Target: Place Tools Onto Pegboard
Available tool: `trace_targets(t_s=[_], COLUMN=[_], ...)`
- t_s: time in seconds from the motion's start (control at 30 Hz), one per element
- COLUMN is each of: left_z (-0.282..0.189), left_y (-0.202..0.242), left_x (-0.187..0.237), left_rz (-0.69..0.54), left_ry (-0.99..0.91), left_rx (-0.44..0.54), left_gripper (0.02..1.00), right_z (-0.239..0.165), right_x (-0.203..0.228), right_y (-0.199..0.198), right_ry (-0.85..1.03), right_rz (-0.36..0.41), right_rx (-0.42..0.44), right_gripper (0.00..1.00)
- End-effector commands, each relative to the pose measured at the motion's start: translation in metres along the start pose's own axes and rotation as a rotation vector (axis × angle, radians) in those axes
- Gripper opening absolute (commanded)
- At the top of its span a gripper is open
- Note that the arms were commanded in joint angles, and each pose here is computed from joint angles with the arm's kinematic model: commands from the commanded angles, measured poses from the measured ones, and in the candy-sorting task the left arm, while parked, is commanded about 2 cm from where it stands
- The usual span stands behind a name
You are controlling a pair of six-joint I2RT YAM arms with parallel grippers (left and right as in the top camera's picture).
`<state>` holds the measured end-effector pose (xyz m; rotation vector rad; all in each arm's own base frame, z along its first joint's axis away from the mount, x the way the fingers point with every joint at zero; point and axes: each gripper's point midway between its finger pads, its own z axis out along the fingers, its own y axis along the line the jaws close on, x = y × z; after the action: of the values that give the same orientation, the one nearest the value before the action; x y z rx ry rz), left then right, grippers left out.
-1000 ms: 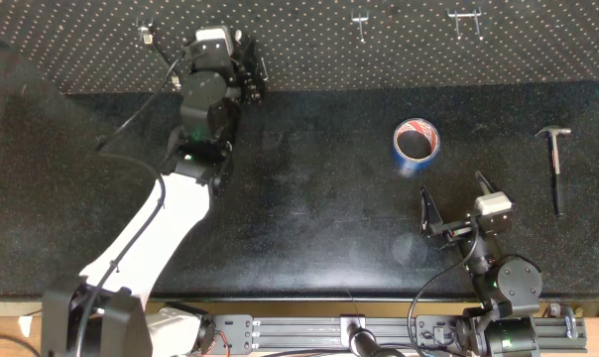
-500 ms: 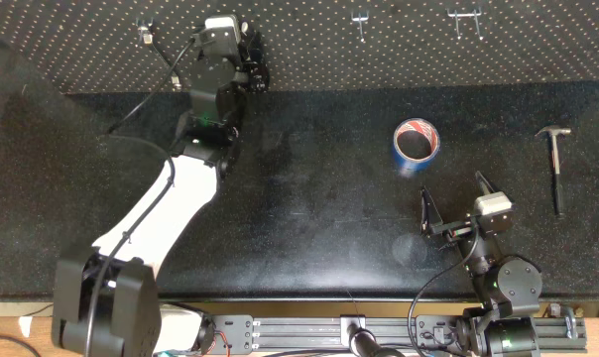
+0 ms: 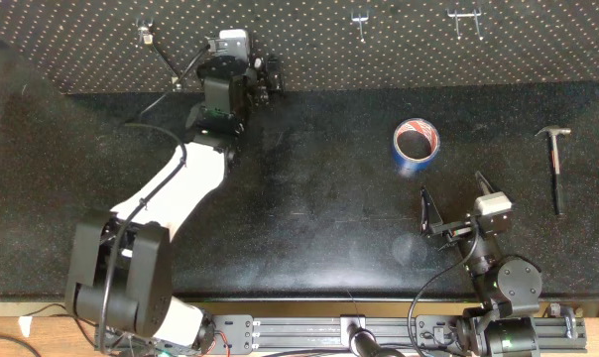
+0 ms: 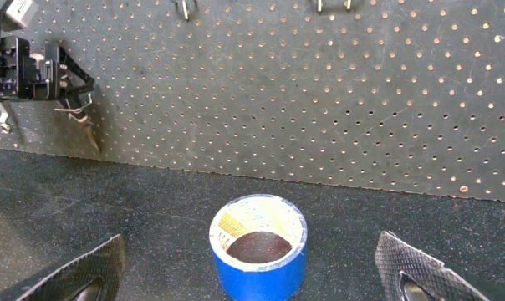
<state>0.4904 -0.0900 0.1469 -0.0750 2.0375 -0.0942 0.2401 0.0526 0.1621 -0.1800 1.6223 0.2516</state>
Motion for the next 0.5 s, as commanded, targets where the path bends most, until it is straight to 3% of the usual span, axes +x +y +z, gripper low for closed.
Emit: trace_targets(t_s=[0.03, 0.1, 0.17, 0.23, 0.3, 0.5], left_z=[-0.076, -0.114, -0.158, -0.200, -0.209, -0.242], left_y=[0.039, 0.056, 0.066, 0.059, 0.056, 0.066], left_x=[-0.075, -0.067, -0.032, 0.029, 0.066, 0.057], left_rz=[-0.058, -0.073, -0.083, -0.074, -0.069, -0.064], left_ry=[-0.173, -0.194, -0.227, -0.272, -0.297, -0.532], left_rx=[-0.045, -0.048, -0.038, 0.081, 0.160, 0.169], left_gripper=[0.996, 0.996, 0.993, 0.993, 0.996, 0.996], right_z=[0.000, 0.000, 0.000, 0.000, 0.000, 0.000], right_x=[0.001, 0.001, 0.001, 0.001, 0.001, 0.001], right_y=[0.001, 0.001, 0.001, 0.001, 0.001, 0.001], right_ry=[0.001, 0.001, 0.001, 0.001, 0.001, 0.001], right_rz=[-0.008, -0.008, -0.008, -0.008, -0.008, -0.008], right_rx=[-0.005, -0.005, -0.005, -0.005, -0.005, -0.005], right_gripper=[0.976, 0.976, 0.976, 0.976, 0.976, 0.976])
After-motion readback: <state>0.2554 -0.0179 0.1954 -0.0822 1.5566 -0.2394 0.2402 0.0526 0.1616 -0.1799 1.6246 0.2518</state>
